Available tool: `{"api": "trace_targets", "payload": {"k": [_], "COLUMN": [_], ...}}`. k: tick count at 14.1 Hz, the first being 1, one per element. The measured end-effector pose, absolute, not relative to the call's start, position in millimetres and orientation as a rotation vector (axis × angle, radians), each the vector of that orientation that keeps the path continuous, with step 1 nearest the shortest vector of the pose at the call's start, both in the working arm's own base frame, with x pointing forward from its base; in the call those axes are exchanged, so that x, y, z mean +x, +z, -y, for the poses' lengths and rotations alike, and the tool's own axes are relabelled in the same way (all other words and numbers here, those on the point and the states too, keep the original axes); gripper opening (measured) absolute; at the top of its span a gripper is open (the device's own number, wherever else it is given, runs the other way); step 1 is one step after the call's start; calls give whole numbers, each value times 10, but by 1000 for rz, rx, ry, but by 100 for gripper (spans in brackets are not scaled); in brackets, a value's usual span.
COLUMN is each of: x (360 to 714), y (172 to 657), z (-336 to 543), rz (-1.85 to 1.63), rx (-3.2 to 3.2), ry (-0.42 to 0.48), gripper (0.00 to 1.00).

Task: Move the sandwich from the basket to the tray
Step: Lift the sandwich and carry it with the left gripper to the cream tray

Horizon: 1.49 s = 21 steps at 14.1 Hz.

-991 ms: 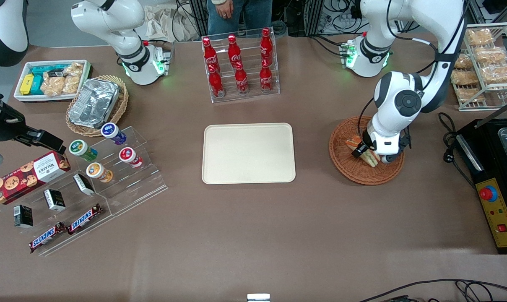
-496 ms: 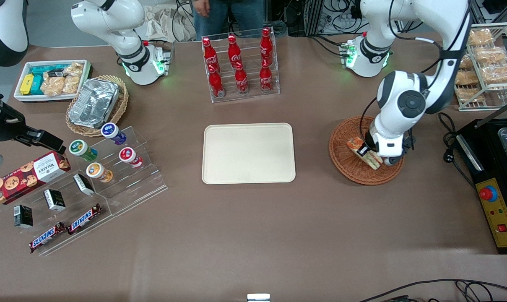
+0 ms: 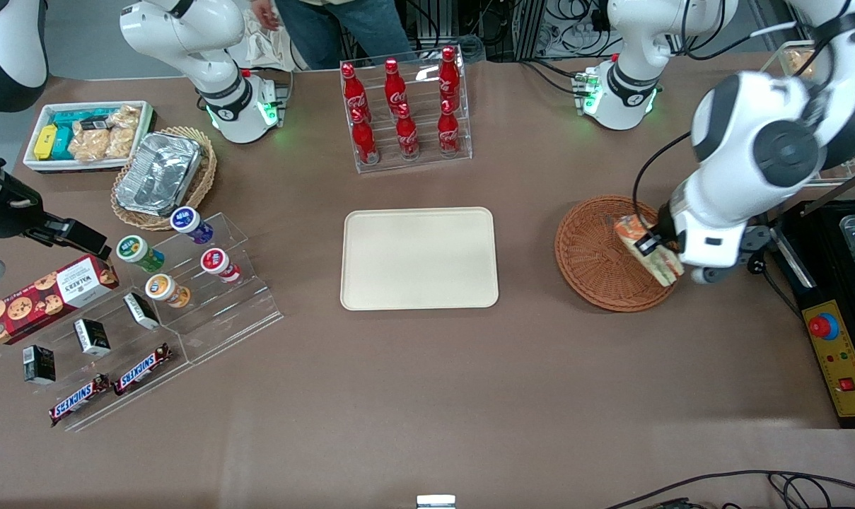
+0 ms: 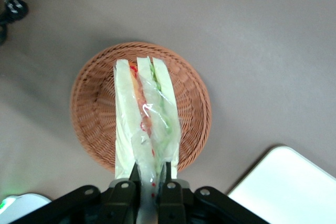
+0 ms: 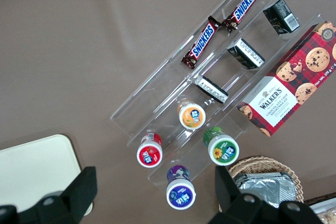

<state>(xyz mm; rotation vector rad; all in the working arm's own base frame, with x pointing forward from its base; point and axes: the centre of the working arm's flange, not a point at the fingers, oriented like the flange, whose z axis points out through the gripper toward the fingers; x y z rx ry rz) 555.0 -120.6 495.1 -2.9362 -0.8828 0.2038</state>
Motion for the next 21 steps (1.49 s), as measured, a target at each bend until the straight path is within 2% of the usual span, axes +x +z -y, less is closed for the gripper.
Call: {"api": "trace_targets", "payload": {"k": [3,6,12,17,19,21], "x": [5606,5623,5606,5405,5269,5173], "y": [5490,5691,5581,5320,5221,5153], "z": [1037,1023,1315,2256,2648,2965], "rz": [812,795,699,445,415,394], "rx": [-2984,-3005,-3024,-3052,-3078,-3112], "ry": [200,171,204,274,339,362], "gripper": [15,15,15,15,15,15]}}
